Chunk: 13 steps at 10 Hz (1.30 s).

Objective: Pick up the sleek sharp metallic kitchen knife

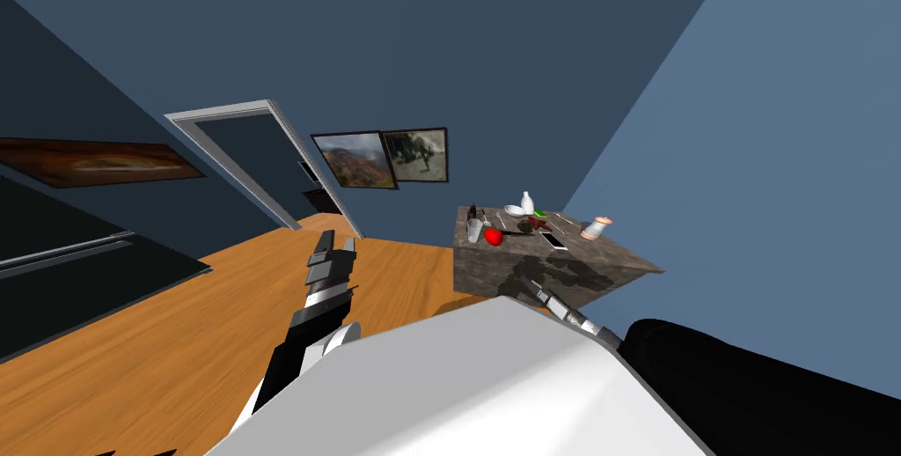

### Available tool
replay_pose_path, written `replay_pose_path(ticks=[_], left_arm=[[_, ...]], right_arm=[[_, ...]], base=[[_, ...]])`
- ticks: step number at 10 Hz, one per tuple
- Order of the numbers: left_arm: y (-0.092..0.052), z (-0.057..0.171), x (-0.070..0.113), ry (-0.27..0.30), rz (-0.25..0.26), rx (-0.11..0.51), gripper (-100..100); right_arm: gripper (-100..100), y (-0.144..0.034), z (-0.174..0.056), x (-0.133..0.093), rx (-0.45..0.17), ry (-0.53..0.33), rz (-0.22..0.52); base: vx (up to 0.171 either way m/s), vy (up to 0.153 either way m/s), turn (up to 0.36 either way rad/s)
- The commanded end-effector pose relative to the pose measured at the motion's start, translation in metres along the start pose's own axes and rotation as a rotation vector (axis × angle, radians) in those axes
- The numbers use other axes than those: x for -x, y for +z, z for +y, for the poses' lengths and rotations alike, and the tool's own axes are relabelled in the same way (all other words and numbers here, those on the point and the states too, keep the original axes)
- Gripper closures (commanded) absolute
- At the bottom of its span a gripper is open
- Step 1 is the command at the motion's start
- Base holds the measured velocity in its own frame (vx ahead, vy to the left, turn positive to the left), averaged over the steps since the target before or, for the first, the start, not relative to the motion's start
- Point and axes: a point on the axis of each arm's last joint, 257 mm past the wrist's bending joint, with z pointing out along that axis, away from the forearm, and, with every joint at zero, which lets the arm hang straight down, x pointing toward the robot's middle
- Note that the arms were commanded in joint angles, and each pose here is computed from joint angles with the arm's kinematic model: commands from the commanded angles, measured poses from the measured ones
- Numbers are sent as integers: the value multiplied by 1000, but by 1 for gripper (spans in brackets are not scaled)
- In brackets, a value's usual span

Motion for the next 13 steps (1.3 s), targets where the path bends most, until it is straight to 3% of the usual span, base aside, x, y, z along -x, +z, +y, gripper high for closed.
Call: replay_pose_path(ticks=[1,2,3,4,5,6,7,8,9,10,11,12,13], left_arm=[[0,0,0,0,0,0,0],[0,0,0,0,0,0,0],[0,0,0,0,0,0,0],[0,0,0,0,0,0,0],[0,0,0,0,0,0,0],[0,0,0,0,0,0,0],[0,0,0,0,0,0,0],[0,0,0,0,0,0,0],[0,0,0,0,0,0,0],[0,0,0,0,0,0,0],[0,0,0,0,0,0,0],[0,0,0,0,0,0,0],[0,0,0,0,0,0,0]], right_arm=[[-100,-21,-28,-9,-73,-61,70],[-100,-38,-50,-12,-126,-114,117],[-100,-41,-52,-14,-127,-126,145],[-100,-63,-75,-17,-188,-176,197],[-100,-63,-75,-17,-181,-188,215],[-100,-86,-97,-19,-242,-239,268],[-100,-84,-96,-17,-231,-254,288],[-100,-107,-117,-17,-284,-311,348],[-100,-105,-117,-16,-277,-321,360],[-100,-127,-136,-13,-325,-382,424],[-100,-126,-136,-12,-319,-390,433],[-100,-147,-154,-7,-363,-452,496],[-100,-145,-154,-6,-356,-460,506]], base=[[49,135,177],[60,220,243],[45,180,70],[41,152,147],[42,102,84],[53,100,156],[46,73,91],[75,101,175],[65,70,80],[63,73,138],[53,59,96],[77,57,178],[76,40,82]])
